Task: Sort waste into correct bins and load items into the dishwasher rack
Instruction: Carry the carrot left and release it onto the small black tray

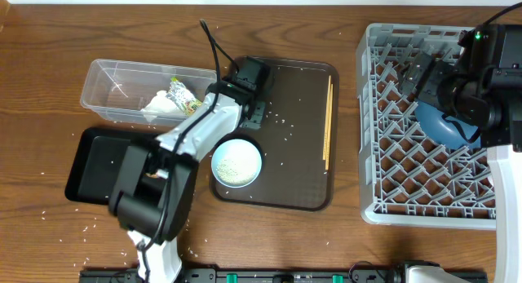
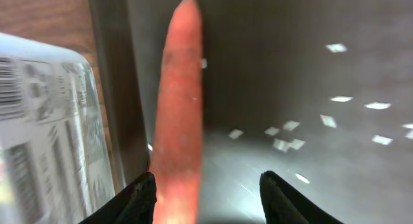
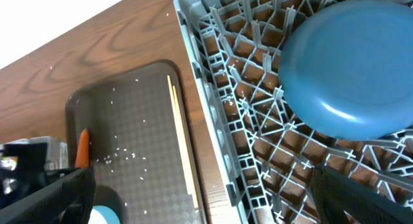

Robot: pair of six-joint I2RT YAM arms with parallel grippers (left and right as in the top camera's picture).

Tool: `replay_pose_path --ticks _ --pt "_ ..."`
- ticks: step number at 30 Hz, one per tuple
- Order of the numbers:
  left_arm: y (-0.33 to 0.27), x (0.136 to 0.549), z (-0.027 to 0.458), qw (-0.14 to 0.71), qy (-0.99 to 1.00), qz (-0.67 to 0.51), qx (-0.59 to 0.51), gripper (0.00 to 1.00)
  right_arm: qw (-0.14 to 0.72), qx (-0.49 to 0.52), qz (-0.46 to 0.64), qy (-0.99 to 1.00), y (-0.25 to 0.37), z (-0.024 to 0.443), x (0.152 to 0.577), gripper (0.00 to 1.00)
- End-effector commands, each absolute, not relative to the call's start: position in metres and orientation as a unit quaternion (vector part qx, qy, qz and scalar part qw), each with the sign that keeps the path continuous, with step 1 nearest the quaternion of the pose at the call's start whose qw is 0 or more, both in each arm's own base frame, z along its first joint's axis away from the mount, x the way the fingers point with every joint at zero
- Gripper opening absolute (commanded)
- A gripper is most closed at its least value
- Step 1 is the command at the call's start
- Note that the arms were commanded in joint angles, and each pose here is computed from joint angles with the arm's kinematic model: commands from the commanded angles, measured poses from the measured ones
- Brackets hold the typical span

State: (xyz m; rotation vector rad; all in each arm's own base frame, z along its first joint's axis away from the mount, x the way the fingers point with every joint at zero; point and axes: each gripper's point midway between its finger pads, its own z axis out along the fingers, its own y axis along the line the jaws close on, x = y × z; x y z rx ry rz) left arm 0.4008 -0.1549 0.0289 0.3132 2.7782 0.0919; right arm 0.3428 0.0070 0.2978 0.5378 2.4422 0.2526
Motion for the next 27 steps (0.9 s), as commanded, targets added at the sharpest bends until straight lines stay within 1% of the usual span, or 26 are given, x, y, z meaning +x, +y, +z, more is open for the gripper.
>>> replay_pose_path --ticks 1,5,10,16,17,19,21,27 --pt "-0.146 0.410 0.026 0.177 0.977 0.049 0.110 0.53 0.308 0.210 0.100 0.922 0.008 0.299 0.342 0.99" --pt "-0.149 0.408 0.022 0.172 0.978 0.042 0.112 0.53 0.308 0.210 0.100 0.923 0.008 0.299 0.342 0.99" --pt "-0.168 0.397 0.005 0.137 0.983 -0.013 0.123 0.53 0.308 0.210 0.100 0.923 0.008 0.299 0.342 0.99" --pt "-0.182 0.390 0.005 0.125 0.982 -0.053 0.130 0.51 0.308 0.210 0.100 0.923 0.008 0.299 0.342 0.99" --pt "-0.184 0.389 0.005 0.123 0.982 -0.060 0.132 0.48 0.308 0.210 0.100 0.923 0.008 0.299 0.342 0.99" --pt "-0.186 0.389 0.005 0.122 0.982 -0.065 0.132 0.46 0.308 0.210 0.100 0.923 0.008 0.299 0.342 0.99" --pt "-0.186 0.389 0.005 0.122 0.982 -0.065 0.132 0.40 0.308 0.210 0.100 0.923 0.008 0.299 0.342 0.99" --pt "-0.189 0.399 0.014 0.140 0.980 -0.069 0.128 0.33 0.308 0.210 0.100 0.923 0.008 0.299 0.342 0.99"
